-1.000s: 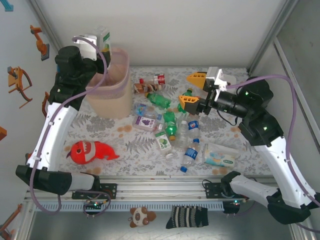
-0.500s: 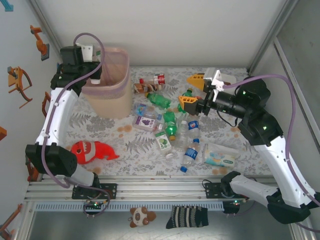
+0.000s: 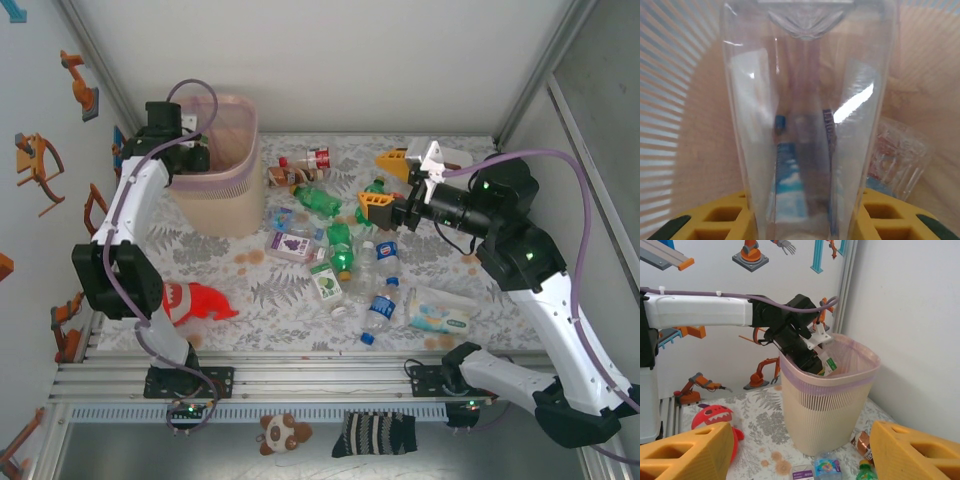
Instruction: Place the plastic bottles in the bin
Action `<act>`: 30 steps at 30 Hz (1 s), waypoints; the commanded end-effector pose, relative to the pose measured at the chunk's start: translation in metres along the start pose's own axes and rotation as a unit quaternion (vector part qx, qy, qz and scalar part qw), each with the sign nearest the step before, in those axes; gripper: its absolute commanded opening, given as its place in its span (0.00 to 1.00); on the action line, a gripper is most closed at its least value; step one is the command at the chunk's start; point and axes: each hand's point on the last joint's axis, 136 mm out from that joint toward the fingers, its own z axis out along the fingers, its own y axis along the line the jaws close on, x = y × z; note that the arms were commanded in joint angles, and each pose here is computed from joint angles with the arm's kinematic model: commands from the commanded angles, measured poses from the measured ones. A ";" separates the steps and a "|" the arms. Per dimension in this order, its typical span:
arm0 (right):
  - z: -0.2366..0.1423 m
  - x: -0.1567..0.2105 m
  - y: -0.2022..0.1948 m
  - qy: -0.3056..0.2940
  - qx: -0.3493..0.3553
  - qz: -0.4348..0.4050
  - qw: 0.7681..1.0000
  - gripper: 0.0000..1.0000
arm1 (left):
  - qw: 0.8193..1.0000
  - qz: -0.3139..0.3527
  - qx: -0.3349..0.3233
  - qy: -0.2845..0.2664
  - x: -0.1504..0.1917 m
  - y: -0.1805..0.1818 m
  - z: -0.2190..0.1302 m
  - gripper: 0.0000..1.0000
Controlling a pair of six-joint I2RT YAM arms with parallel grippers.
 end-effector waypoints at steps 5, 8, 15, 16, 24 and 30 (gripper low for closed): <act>-0.007 -0.005 0.005 -0.007 0.001 -0.015 1.000 0.71 | 0.996 -0.003 -0.003 0.088 0.033 0.005 0.031 0.25; -0.007 -0.005 0.005 -0.007 0.000 -0.015 1.000 0.71 | 0.994 -0.003 0.000 0.110 0.041 0.004 0.044 0.27; -0.008 -0.006 0.006 -0.007 0.001 -0.016 1.000 0.71 | 0.990 -0.007 0.017 0.141 0.053 0.000 0.068 0.32; -0.008 -0.005 0.005 -0.007 0.002 -0.015 1.000 0.71 | 0.989 -0.008 0.022 0.143 0.054 -0.001 0.071 0.34; -0.008 -0.007 0.006 -0.008 0.001 -0.016 1.000 0.71 | 0.989 -0.022 0.059 0.132 0.047 -0.011 0.072 0.54; -0.006 -0.001 0.002 0.001 0.009 -0.012 1.000 0.71 | 0.993 -0.034 0.078 0.087 0.024 -0.016 0.047 0.64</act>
